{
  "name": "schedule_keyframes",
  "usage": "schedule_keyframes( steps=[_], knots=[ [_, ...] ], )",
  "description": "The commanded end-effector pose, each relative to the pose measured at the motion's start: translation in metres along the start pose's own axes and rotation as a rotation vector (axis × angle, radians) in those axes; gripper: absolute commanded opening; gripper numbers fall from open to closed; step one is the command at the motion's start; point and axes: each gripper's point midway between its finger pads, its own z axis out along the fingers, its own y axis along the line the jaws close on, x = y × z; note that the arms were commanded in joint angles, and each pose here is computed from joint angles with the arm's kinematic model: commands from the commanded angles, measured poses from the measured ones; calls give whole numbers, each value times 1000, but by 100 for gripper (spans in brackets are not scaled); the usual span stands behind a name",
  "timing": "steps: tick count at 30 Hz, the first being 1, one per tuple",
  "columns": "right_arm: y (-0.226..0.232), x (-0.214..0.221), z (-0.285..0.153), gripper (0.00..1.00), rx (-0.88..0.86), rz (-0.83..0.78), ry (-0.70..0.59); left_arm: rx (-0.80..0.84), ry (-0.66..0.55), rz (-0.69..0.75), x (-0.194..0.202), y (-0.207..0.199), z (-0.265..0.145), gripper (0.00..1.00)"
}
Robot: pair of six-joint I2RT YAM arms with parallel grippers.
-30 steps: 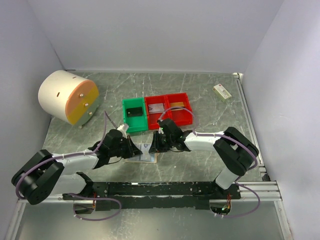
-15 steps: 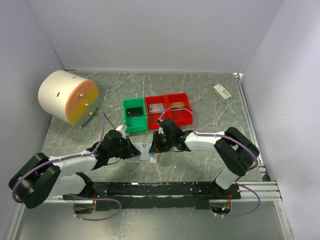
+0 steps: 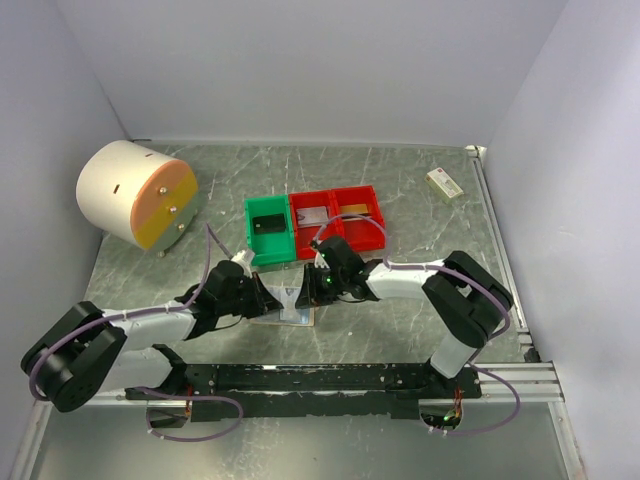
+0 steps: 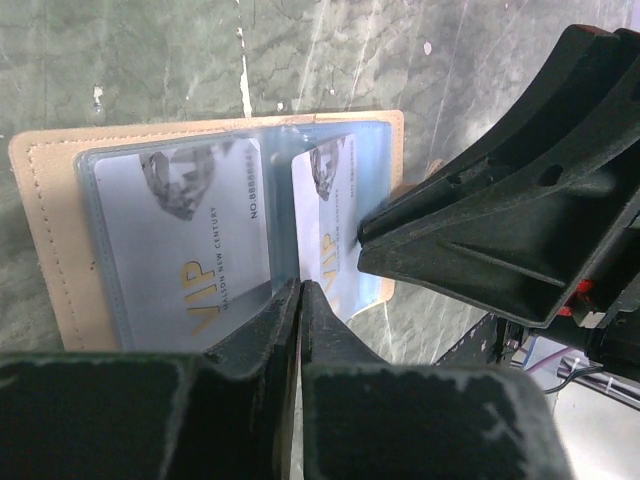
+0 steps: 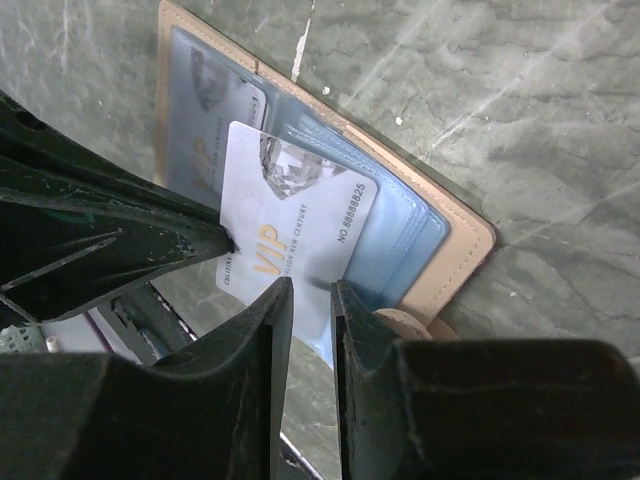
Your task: Take the credit cards out of the card holder
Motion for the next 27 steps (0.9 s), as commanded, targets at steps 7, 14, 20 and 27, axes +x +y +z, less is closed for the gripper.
schedule_keyframes(
  steps=[7, 14, 20, 27],
  knots=[
    [-31, 20, 5, 23, 105, 73, 36, 125, -7, -33, 0, -18, 3, 25],
    [-35, 24, 6, 23, 104, 81, 45, 190, -8, -66, 2, -26, 6, 25],
    [-38, 23, 5, 22, 119, 82, 42, 167, -15, -82, 3, -20, 5, 17],
    [-42, 23, 4, 22, 128, 85, 40, 79, -43, -62, -2, -7, -1, 15]
  ],
)
